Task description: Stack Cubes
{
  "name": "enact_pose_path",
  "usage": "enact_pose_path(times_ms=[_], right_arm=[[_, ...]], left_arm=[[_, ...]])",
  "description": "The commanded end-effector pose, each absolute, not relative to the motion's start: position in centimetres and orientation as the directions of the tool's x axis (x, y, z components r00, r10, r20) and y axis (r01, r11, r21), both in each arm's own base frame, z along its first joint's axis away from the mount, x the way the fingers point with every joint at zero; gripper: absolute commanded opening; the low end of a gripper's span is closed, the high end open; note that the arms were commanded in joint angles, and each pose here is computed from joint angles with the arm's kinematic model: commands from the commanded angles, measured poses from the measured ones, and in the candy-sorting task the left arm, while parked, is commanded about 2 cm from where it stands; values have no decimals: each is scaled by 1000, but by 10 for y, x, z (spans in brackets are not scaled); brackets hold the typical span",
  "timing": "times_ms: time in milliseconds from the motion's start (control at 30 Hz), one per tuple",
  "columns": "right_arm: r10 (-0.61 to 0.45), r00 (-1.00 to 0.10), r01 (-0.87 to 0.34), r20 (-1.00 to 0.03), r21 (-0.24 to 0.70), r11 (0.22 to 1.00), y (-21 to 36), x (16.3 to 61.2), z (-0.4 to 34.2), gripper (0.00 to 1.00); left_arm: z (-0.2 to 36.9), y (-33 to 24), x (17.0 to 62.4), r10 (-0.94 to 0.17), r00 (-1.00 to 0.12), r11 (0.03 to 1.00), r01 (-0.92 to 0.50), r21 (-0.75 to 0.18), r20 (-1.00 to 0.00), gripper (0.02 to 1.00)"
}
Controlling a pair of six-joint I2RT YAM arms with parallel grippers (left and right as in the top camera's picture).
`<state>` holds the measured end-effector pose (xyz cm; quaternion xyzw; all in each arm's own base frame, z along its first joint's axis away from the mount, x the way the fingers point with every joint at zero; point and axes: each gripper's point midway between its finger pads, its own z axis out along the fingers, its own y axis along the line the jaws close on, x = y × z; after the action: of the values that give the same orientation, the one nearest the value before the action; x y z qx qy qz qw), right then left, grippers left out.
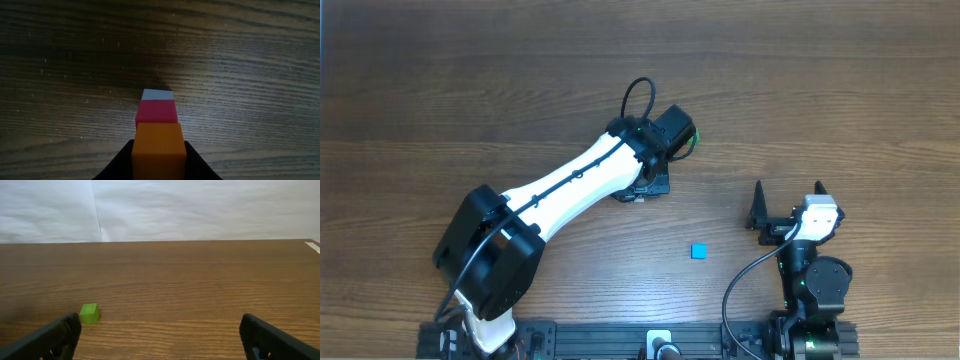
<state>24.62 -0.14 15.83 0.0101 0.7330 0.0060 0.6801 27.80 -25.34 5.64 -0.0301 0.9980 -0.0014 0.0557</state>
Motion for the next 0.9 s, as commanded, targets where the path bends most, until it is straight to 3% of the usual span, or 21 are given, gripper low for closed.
enact_pose_path(times_ms=[33,733,767,800,867,900], right_arm=[[22,-75,4,-997,21,1000,-1,246,156,993],[22,-75,4,-997,21,1000,-1,246,156,993],[22,-75,4,-997,21,1000,-1,246,156,993],[22,-75,4,-997,21,1000,-1,246,156,993],[22,-75,4,-997,21,1000,-1,246,156,993],[22,-75,4,-997,21,1000,-1,246,156,993]], left_arm=[[48,-248,278,-73,-992,997,-76,26,-108,248],[48,-248,279,-73,-991,997,-77,31,-114,354],[49,-248,279,-72,-991,997,-76,30,-115,391],[49,-248,280,-73,-990,997,-76,28,-117,518],[51,-249,282,-73,-989,997,-77,23,-129,928],[52,-249,284,-74,-987,997,-78,20,-139,998]])
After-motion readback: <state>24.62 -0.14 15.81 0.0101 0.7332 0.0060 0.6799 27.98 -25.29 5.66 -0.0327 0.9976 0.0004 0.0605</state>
